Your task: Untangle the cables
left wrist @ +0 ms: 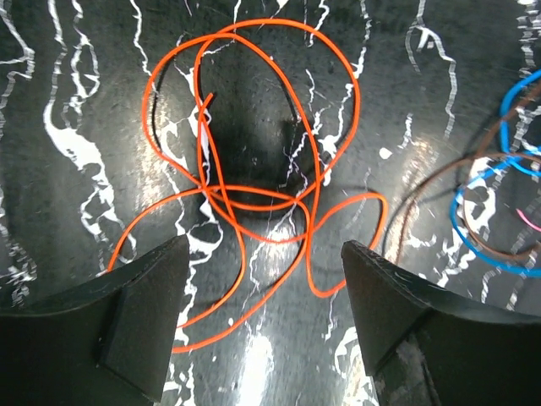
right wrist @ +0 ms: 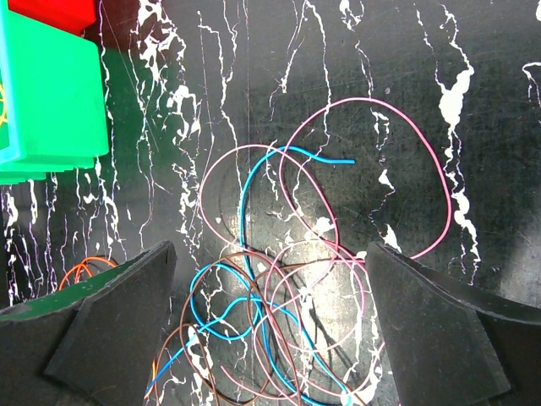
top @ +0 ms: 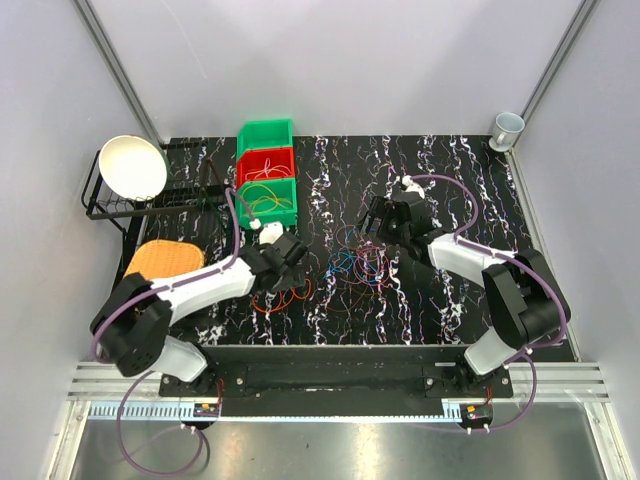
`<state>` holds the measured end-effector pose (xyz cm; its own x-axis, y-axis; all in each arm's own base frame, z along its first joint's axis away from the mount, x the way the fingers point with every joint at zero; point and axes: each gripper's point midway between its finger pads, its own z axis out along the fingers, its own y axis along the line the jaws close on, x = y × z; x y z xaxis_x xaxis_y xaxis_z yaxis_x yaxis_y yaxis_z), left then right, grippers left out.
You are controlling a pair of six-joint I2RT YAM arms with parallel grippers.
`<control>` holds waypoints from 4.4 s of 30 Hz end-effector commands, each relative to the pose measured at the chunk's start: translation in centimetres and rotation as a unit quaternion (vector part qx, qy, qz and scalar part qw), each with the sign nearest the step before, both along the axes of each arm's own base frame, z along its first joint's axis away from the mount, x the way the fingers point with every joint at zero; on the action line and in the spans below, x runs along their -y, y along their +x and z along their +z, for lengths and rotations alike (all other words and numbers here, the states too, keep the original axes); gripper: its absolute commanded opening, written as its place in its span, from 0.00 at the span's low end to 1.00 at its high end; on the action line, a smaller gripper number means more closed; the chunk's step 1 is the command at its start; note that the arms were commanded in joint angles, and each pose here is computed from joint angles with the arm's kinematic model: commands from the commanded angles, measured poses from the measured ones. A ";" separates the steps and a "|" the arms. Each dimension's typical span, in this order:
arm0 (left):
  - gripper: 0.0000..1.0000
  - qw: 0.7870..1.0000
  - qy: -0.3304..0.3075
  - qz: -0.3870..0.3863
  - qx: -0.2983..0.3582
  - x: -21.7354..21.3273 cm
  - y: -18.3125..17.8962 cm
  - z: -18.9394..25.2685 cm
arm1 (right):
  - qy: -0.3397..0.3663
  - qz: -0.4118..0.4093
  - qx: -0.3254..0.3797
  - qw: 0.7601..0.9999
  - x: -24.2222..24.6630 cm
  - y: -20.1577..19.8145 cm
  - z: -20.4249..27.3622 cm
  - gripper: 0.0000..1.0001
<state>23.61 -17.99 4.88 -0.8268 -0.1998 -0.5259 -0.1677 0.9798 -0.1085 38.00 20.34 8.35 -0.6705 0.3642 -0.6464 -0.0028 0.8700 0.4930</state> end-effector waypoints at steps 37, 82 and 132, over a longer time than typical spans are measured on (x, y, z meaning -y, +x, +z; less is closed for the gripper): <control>0.00 0.995 -0.042 -0.091 0.029 4.0 1.4 1.3 | 0.042 0.024 0.012 0.999 -1.6 0.9 1.2 1.00; 0.00 0.950 -0.100 -0.058 0.291 0.7 17.7 27.7 | 0.103 0.062 0.147 0.982 -1.6 -1.1 8.1 1.00; 0.00 0.822 -0.194 0.055 0.533 -5.0 45.9 22.6 | 0.116 0.095 0.087 0.985 -3.9 -0.1 4.8 1.00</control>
